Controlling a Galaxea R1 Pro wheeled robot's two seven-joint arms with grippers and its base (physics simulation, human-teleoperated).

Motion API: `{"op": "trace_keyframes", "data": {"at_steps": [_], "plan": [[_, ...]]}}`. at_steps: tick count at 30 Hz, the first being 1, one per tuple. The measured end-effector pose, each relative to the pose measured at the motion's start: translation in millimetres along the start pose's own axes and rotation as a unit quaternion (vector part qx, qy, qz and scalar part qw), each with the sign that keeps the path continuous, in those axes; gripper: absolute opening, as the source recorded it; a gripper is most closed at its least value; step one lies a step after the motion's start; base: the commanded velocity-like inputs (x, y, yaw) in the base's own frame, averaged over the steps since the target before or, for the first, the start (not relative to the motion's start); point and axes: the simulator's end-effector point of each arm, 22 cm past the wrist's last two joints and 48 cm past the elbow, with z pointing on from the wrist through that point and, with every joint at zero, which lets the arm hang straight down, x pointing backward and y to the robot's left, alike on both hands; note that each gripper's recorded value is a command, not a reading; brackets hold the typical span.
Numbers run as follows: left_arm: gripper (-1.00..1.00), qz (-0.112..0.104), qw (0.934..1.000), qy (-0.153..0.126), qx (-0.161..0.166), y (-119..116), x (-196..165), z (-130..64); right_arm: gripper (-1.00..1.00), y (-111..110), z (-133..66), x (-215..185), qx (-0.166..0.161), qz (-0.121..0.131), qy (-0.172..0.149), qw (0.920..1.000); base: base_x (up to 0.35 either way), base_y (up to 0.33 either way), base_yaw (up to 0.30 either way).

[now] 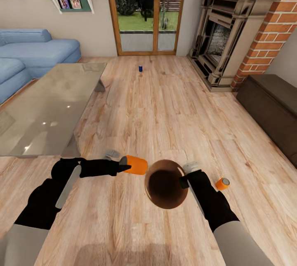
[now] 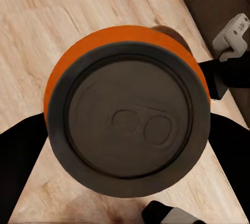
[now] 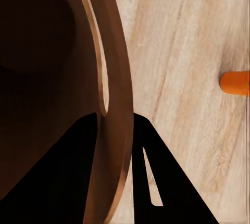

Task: Put the three can of soda from the living room inside the tash can in the kitchen.

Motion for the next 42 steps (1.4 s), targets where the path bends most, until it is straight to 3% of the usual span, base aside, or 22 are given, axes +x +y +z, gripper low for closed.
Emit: {"op": "trace_keyframes", "data": {"at_steps": [7,8,9,12,13,17,21,25,36,39,42], "plan": [[-1.0,-0.023,0.9997,0.002,0.011,3,11,-20.2,-1.0,-18,2.6,5,0.02,-0.001,0.0,0.9998,0.0,0.0,0.0],[-1.0,-0.062,0.9961,-0.007,0.063,-4,26,-57.2,-1.0,-19,3.4,7,0.01,0.012,0.001,0.9999,0.0,0.0,0.0],[-1.0,-0.048,0.9982,0.0,0.037,10,32,-60.8,-1.0,-12,3.7,7,-0.004,0.024,0.002,0.9997,0.0,0.0,0.0],[-1.0,-0.053,0.9973,0.006,0.051,2,34,-59.5,-1.0,28,-0.6,2,-0.088,0.087,-0.001,0.9923,0.0,0.0,0.0],[-1.0,-0.051,0.9971,0.01,0.055,-2,36,-57.3,-1.0,33,-1.6,1,-0.094,0.088,0.0,0.9917,0.0,0.0,0.0],[-1.0,-0.044,0.997,0.017,0.061,-8,39,-54.2,-1.0,19,1.6,5,-0.046,0.05,0.006,0.9977,0.0,0.0,0.0],[-1.0,-0.037,0.9967,0.014,0.071,-16,36,-55.5,-1.0,43,0.1,3,-0.062,0.057,0.009,0.9964,0.0,0.0,0.0],[-1.0,-0.028,0.9963,0.008,0.081,-25,31,-57.8,-1.0,46,3.7,11,-0.047,0.035,0.02,0.9981,0.0,0.0,0.0],[-1.0,-0.023,0.9953,0.009,0.094,-36,29,-52.8,-1.0,72,3.1,13,-0.065,0.021,0.026,0.9973,0.0,0.0,0.0],[-1.0,-0.022,0.9933,0.019,0.112,-53,35,-38.9,-1.0,74,1.9,10,-0.059,0.011,0.024,0.9979,0.0,0.0,0.0],[-1.0,-0.021,0.9911,0.032,0.127,-69,43,-24.1,-1.0,85,-0.8,8,-0.075,0.017,0.026,0.9967,0.0,0.0,0.0]]}}
